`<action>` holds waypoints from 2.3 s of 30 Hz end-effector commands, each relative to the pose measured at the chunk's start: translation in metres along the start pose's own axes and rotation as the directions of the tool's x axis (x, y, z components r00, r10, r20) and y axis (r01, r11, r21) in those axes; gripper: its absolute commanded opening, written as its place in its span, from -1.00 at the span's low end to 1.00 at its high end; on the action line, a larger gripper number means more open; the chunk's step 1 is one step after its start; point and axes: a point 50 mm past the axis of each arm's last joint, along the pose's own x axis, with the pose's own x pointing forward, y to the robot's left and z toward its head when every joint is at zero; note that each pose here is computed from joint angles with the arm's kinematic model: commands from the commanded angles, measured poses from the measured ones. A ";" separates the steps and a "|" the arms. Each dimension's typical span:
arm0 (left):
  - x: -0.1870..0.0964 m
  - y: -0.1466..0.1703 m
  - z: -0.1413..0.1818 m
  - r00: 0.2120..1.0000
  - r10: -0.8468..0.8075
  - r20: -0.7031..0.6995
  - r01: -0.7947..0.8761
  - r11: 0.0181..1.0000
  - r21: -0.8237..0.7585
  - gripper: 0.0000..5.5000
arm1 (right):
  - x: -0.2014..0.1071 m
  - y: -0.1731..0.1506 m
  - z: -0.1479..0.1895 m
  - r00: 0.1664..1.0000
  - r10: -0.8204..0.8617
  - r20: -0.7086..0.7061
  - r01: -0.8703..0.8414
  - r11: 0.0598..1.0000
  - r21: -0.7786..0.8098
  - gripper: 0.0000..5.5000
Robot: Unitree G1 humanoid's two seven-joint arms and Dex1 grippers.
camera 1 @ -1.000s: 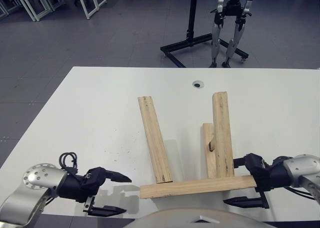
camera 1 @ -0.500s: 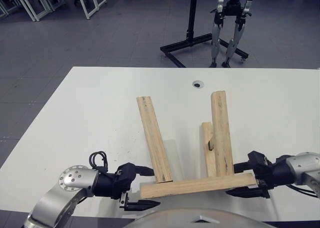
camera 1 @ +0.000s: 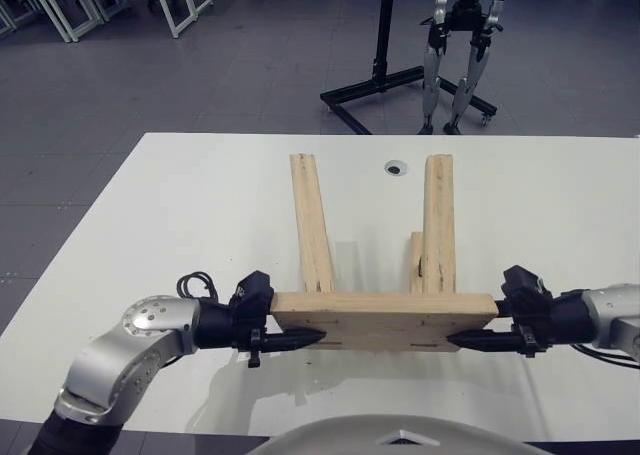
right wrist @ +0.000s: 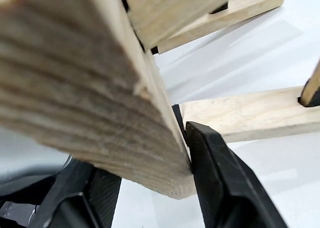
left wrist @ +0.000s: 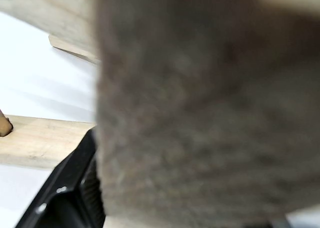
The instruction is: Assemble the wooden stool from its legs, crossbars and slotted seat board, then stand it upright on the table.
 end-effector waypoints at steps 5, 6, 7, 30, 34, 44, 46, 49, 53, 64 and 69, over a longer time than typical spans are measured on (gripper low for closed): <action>-0.001 0.016 0.033 0.999 -0.028 0.035 0.038 0.952 -0.305 -0.24 | 0.009 0.006 0.043 0.996 0.052 0.078 -0.063 0.987 0.148 -0.32; -0.001 0.013 0.038 0.995 -0.083 0.054 0.096 0.942 -0.323 -0.24 | 0.008 0.004 0.047 0.995 0.065 0.077 -0.079 0.979 0.190 -0.32; -0.002 0.009 0.042 0.985 -0.150 0.085 0.171 0.915 -0.364 -0.10 | 0.007 0.002 0.050 0.993 0.082 0.088 -0.101 0.967 0.233 -0.32; -0.012 0.061 0.096 0.935 -0.238 0.263 0.355 0.605 -0.713 0.44 | -0.020 -0.067 0.108 0.853 0.270 0.447 -0.522 0.415 0.745 0.02; -0.022 0.071 0.094 0.942 -0.177 0.286 0.334 0.589 -0.736 0.72 | -0.022 -0.070 0.098 0.874 0.226 0.431 -0.486 0.407 0.773 0.04; -0.058 0.077 0.106 0.903 -0.099 0.419 0.389 0.603 -0.696 0.98 | -0.041 -0.061 0.084 0.901 0.176 0.396 -0.432 0.437 0.789 0.04; -0.060 0.078 0.099 0.905 -0.082 0.418 0.380 0.597 -0.706 0.98 | -0.045 -0.061 0.085 0.904 0.155 0.399 -0.424 0.452 0.785 0.04; -0.064 0.079 0.084 0.906 -0.040 0.422 0.365 0.580 -0.728 0.98 | -0.052 -0.062 0.086 0.907 0.117 0.405 -0.409 0.471 0.781 0.04; -0.077 0.082 0.067 0.903 0.054 0.427 0.329 0.550 -0.767 0.98 | -0.062 -0.058 0.076 0.928 0.070 0.366 -0.353 0.478 0.804 0.04; -0.067 0.143 0.041 0.610 0.738 0.287 -0.482 0.634 -0.605 0.98 | -0.059 -0.110 0.069 0.648 -0.531 0.546 0.125 0.781 0.612 0.04; 0.008 0.149 0.022 0.507 0.817 0.275 -0.707 0.577 -0.409 0.98 | 0.004 -0.128 0.064 0.312 -0.802 0.509 0.664 0.567 0.486 0.04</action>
